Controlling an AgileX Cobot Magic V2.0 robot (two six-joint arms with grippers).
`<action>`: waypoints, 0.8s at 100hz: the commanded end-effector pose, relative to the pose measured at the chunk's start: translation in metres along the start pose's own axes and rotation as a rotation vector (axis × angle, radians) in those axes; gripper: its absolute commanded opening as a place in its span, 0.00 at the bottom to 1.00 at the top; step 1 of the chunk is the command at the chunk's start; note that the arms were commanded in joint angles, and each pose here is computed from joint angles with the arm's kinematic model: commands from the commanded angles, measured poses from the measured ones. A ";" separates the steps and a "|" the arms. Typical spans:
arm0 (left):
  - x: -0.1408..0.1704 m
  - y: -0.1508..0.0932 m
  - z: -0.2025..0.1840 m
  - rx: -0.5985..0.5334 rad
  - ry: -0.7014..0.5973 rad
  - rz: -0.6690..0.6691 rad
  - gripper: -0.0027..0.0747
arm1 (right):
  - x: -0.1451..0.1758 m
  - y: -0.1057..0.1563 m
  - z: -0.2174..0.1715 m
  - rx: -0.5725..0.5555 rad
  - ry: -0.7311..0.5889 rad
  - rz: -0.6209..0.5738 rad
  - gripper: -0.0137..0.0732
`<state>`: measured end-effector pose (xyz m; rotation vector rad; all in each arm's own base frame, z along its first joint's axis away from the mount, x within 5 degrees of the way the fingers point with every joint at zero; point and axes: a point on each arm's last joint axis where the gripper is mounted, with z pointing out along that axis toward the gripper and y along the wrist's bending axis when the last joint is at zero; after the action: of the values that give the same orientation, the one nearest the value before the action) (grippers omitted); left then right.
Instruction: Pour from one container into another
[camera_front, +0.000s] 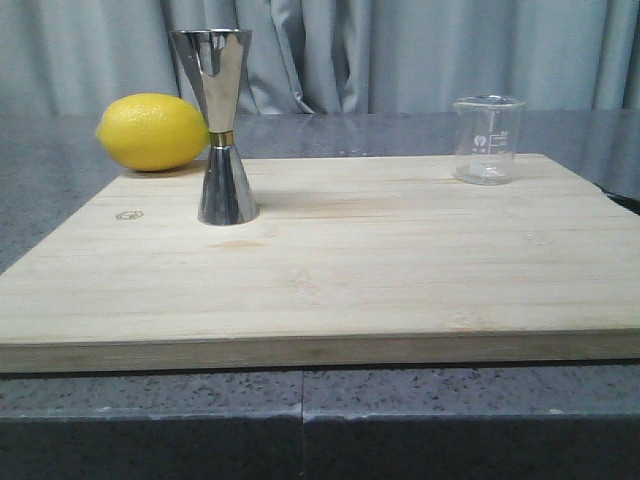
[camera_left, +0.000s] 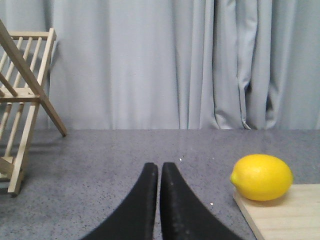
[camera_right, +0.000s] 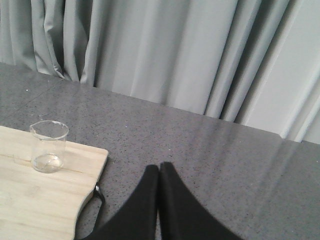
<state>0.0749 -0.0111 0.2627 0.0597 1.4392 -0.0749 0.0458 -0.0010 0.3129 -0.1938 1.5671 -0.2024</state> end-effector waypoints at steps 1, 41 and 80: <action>0.000 -0.004 -0.003 0.036 -0.033 -0.030 0.01 | 0.002 0.001 -0.009 0.020 -0.107 0.026 0.08; 0.039 -0.006 -0.010 0.047 0.045 -0.059 0.01 | 0.027 0.008 -0.017 0.011 -0.105 0.049 0.08; 0.040 -0.006 -0.010 0.055 0.045 -0.060 0.01 | 0.027 0.008 -0.017 0.011 -0.105 0.049 0.08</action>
<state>0.0699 -0.0140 0.2151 0.0614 1.5135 -0.1047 0.0337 0.0008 0.2690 -0.1687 1.5799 -0.1431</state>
